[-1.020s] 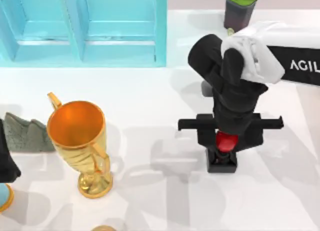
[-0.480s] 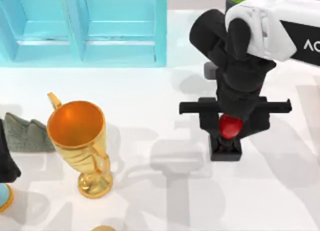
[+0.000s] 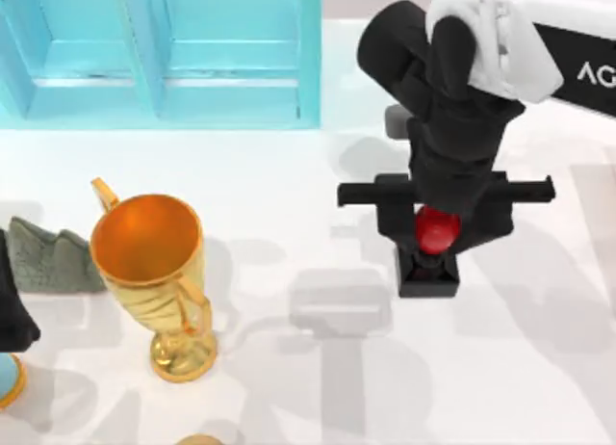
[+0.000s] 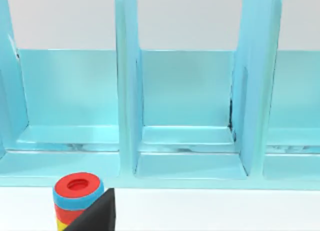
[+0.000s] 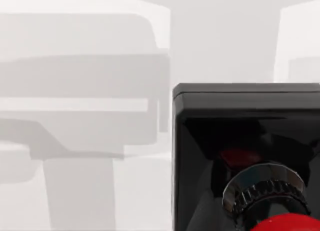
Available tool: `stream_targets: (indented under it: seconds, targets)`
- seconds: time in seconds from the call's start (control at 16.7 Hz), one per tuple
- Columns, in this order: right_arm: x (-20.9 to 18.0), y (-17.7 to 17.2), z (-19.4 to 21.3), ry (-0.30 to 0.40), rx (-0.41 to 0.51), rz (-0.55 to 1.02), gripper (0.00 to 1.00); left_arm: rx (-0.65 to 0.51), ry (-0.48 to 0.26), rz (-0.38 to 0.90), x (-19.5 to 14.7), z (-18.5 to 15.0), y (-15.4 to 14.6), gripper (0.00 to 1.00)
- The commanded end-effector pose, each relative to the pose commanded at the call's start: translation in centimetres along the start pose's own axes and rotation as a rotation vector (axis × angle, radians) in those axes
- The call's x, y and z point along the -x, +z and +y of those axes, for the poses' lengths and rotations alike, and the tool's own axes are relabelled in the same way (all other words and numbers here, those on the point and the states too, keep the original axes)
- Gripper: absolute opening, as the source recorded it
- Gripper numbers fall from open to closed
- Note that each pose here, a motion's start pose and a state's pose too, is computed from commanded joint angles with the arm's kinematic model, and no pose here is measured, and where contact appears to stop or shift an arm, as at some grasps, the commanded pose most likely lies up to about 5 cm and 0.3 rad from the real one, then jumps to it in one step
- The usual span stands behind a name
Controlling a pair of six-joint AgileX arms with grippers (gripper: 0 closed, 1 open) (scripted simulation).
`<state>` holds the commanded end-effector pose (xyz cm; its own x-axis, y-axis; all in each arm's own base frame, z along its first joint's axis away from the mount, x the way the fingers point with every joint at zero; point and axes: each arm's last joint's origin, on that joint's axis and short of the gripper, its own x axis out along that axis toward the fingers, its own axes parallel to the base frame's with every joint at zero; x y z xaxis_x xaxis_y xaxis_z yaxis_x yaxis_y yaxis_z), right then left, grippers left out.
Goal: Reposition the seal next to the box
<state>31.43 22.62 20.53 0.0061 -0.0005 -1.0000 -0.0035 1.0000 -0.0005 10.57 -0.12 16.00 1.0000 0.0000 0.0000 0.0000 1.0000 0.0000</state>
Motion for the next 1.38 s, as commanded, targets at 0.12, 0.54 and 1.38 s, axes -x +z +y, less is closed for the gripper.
stream_targets:
  seconds: [0.12, 0.54, 1.38]
  targets:
    - [1.1, 1.0, 0.3, 0.002, 0.014, -0.010, 0.00, 0.000, 0.000, 0.000, 0.0, 0.0, 0.0, 1.00]
    - [5.8, 7.3, -5.5, -0.019, 0.035, 0.016, 0.00, 0.000, 0.000, 0.000, 0.0, 0.0, 0.0, 1.00]
    - [8.6, 12.1, -19.2, -0.001, -0.011, -0.003, 0.00, 0.000, 0.000, 0.000, 0.0, 0.0, 0.0, 1.00]
